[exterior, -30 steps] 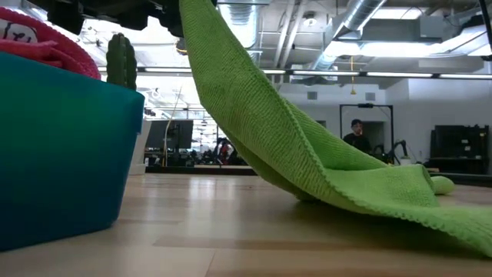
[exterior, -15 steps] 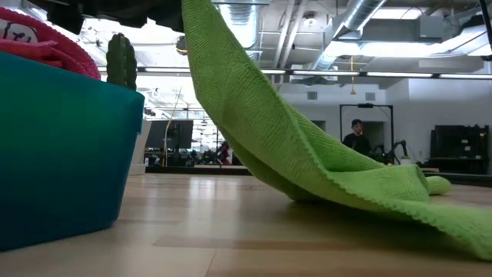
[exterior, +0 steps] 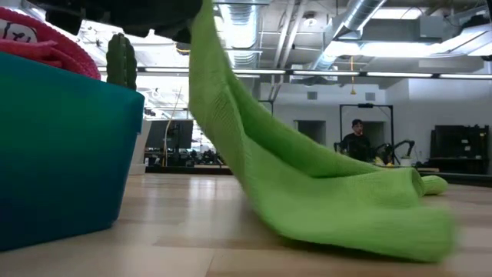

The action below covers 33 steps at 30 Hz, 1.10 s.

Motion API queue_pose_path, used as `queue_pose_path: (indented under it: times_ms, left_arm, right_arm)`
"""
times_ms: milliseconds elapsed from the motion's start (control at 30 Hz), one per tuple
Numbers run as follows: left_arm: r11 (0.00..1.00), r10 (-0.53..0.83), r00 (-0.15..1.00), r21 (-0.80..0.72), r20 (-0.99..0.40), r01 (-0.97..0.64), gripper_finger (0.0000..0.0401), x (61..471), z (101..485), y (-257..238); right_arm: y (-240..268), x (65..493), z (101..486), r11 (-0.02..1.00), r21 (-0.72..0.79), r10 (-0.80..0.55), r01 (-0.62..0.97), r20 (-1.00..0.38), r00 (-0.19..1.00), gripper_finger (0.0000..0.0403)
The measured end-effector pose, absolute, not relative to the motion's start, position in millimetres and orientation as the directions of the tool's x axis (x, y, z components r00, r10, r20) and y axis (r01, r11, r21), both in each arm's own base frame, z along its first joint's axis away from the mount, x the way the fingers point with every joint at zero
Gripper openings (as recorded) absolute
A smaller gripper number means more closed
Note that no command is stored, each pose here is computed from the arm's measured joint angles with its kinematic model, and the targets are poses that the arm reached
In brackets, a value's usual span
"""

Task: Fold microfiber towels
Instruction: Fold the green microfiber

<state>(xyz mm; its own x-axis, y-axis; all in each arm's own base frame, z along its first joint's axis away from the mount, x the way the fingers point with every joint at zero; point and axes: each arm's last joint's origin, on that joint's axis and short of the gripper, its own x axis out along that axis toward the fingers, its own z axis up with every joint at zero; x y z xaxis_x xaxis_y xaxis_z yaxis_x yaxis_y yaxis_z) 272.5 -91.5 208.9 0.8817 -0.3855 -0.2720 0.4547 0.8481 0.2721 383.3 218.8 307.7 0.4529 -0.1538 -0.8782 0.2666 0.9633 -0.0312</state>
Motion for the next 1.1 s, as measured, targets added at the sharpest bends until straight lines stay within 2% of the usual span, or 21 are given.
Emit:
queue_pose_path:
  times_ms: [100, 267, 400, 500, 667, 867, 1100]
  left_arm:
    - [0.887, -0.321, 0.908, 0.251, -0.268, 0.388, 0.0002, 273, 210, -90]
    - [0.905, -0.286, 0.92, 0.241, -0.267, 0.351, 0.0001, 274, 210, -89]
    - [0.904, -0.29, 0.919, 0.24, -0.267, 0.355, 0.0001, 274, 210, -89]
    - [0.904, -0.291, 0.919, 0.239, -0.267, 0.355, 0.0, 274, 210, -89]
    - [0.908, -0.291, 0.916, 0.223, -0.276, 0.355, 0.0, 274, 209, -89]
    - [0.909, -0.289, 0.909, 0.212, -0.302, 0.359, 0.0, 273, 206, -89]
    - [0.911, -0.289, 0.907, 0.205, -0.305, 0.359, 0.0, 273, 206, -89]
  right_arm:
    - [233, 371, 298, 0.939, -0.034, -0.173, 0.342, -0.907, 0.385, 0.0111]
    - [276, 370, 259, 0.928, -0.001, -0.157, 0.372, -0.908, 0.388, 0.0171]
    - [303, 375, 220, 0.92, 0.01, -0.159, 0.393, -0.905, 0.396, 0.0198]
    - [313, 374, 191, 0.918, -0.019, -0.164, 0.395, -0.927, 0.337, 0.0205]
    - [321, 370, 165, 0.921, -0.075, -0.19, 0.382, -0.943, 0.273, 0.02]
    - [325, 365, 160, 0.924, -0.11, -0.216, 0.365, -0.941, 0.262, 0.0193]
    - [328, 368, 137, 0.934, -0.143, -0.228, 0.327, -0.944, 0.238, 0.0194]
